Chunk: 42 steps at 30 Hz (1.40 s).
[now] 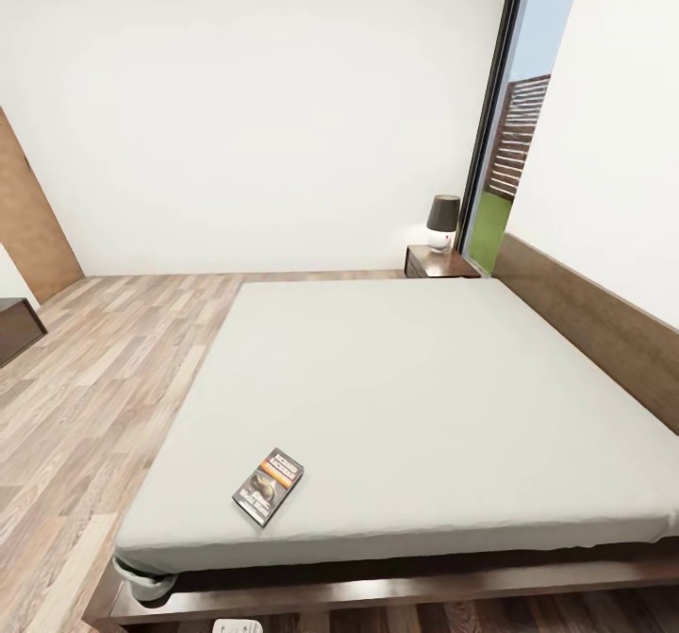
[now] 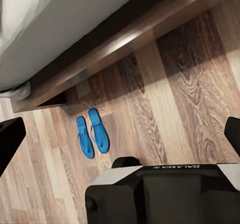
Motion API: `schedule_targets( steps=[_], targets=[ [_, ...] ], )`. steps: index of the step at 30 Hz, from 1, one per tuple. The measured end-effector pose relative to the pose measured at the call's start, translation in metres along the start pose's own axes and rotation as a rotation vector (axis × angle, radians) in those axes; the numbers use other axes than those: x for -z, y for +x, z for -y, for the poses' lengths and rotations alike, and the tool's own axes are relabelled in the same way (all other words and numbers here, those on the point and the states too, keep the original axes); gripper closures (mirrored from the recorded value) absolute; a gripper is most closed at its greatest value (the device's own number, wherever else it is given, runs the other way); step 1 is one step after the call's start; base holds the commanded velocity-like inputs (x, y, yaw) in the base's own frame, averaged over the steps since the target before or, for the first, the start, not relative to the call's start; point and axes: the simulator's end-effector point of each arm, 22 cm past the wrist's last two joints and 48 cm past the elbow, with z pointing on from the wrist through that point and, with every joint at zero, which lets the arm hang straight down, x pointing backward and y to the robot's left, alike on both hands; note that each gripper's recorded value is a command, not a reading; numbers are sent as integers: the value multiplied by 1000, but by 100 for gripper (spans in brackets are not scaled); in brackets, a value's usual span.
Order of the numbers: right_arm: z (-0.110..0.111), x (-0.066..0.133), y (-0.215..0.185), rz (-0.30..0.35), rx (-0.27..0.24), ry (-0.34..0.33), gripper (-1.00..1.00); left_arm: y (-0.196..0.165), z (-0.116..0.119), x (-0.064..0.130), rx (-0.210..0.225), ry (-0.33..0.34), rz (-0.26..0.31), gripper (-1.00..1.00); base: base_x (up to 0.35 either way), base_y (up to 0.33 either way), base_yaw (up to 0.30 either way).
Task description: In the bedroom, move the book from the bed onto either nightstand, and place the two sandals side by side next to the bed.
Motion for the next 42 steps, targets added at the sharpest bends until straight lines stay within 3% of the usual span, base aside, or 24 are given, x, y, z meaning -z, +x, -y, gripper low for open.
schedule_targets(
  steps=[42],
  targets=[
    [-20,36,2,0,0,4,-100,-6,13,39,0,0,-1,-100,0,0,0]
  ],
)
